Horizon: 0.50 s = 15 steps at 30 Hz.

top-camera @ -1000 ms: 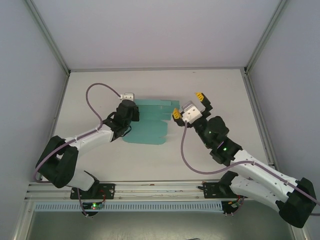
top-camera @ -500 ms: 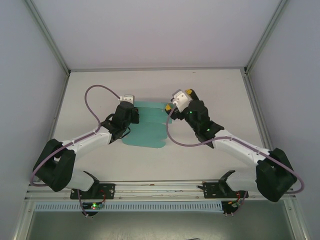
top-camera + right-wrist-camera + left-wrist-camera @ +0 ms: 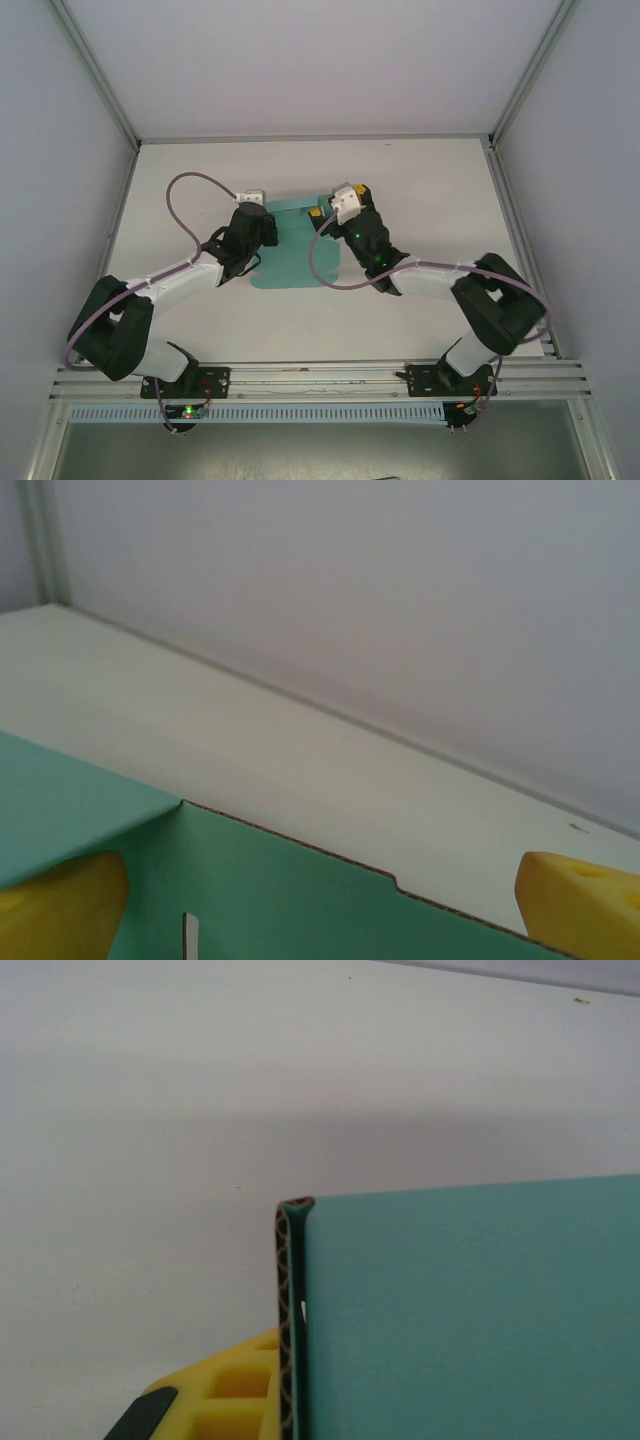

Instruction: Assemble paper box

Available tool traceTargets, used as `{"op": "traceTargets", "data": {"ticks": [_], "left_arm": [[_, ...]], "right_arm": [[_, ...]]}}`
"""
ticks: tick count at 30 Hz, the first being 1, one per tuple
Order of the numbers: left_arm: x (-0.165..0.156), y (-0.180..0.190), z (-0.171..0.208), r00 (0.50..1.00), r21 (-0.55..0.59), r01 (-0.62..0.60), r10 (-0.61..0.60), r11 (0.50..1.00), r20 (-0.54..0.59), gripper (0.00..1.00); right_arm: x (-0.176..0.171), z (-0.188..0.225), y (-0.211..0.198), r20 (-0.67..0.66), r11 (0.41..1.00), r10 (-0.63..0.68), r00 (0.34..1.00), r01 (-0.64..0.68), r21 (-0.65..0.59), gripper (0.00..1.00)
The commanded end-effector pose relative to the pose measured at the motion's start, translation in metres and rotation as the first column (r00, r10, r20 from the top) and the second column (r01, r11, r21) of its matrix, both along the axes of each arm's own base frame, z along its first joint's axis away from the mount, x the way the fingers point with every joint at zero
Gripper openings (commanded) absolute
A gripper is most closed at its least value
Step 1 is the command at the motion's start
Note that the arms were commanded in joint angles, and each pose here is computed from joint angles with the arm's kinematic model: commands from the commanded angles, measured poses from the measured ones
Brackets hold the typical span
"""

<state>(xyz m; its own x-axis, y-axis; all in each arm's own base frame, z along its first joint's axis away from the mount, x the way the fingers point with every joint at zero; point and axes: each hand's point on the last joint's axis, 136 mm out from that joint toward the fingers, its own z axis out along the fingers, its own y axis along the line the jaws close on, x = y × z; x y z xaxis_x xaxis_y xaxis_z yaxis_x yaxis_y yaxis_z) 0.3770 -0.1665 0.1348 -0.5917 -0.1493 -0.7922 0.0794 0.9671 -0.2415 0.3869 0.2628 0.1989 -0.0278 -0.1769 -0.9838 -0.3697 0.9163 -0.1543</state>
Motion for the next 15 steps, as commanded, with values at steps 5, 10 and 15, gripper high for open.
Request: {"op": "traceTargets", "data": {"ticks": [5, 10, 15], "left_arm": [[0.0, -0.013, 0.027, 0.998, -0.083, 0.017, -0.013, 0.996, 0.059, 0.0], [0.002, -0.004, 0.033, 0.996, -0.069, -0.021, 0.026, 0.997, 0.082, 0.0], [0.0, -0.005, 0.039, 0.995, -0.071, 0.006, 0.002, 0.997, 0.1, 0.0]], "right_arm": [[-0.015, 0.034, -0.015, 0.081, 0.972, -0.177, 0.981, 0.161, 0.172, 0.98], [-0.045, -0.002, -0.048, -0.12, 0.984, -0.176, 0.977, 0.177, -0.006, 0.99], [-0.078, -0.034, -0.113, -0.296, 0.959, -0.271, 0.916, 0.282, -0.007, 0.98]]}}
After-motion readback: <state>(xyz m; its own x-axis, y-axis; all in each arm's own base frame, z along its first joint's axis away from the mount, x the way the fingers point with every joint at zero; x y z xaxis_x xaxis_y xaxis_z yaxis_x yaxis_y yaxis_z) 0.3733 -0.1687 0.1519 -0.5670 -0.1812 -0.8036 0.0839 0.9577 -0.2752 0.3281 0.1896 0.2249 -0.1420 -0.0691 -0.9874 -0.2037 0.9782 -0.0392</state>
